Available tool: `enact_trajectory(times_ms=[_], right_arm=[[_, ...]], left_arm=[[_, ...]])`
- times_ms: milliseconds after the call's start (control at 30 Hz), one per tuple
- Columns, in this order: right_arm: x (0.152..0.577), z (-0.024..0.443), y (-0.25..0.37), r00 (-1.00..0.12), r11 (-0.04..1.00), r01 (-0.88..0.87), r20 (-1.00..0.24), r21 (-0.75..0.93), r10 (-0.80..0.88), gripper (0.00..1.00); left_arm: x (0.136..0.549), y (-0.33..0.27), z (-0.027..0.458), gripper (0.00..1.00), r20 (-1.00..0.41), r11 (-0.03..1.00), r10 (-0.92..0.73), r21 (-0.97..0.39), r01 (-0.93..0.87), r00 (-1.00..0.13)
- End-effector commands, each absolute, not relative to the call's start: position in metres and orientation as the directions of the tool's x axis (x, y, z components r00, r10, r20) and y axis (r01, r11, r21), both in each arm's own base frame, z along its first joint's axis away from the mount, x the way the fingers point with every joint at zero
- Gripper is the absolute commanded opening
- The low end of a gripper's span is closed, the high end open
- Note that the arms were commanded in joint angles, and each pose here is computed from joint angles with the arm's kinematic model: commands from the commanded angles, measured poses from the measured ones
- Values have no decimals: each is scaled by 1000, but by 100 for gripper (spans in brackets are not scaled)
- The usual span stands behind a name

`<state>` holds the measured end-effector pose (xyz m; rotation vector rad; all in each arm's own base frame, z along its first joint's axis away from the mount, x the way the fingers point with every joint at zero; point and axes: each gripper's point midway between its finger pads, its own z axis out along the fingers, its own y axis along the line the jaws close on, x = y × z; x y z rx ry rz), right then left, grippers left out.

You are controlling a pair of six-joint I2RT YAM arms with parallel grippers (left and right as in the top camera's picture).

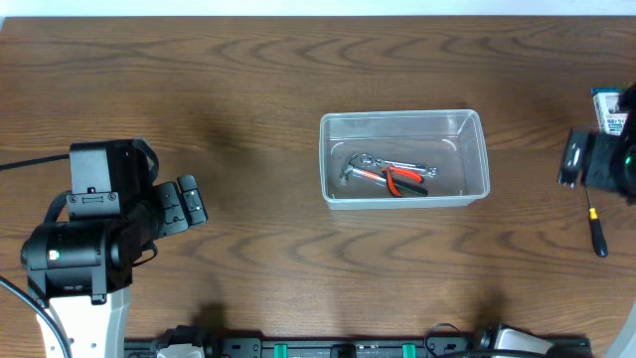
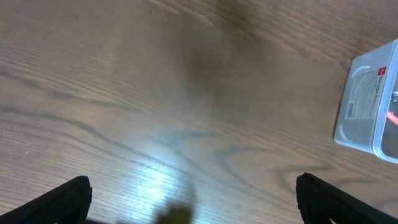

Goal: Pack container
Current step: 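Move the right gripper right over the yellow-black screwdriver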

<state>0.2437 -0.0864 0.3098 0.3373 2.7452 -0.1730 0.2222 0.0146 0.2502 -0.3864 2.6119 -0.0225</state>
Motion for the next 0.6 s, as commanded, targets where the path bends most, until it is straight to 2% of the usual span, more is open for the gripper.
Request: enact_trajectory(times_ms=[0, 367, 567], right_arm=[[241, 301, -101, -926, 964, 202, -353, -172, 131, 99], [268, 291, -112, -916, 965, 155, -396, -213, 60, 99], [286, 238, -120, -935, 945, -112, -290, -309, -205, 99]], left_arm=[[226, 16, 256, 98, -496, 958, -280, -90, -272, -822], [227, 16, 257, 98, -498, 958, -280, -90, -271, -821], [227, 16, 257, 98, -498, 958, -280, -91, -271, -821]])
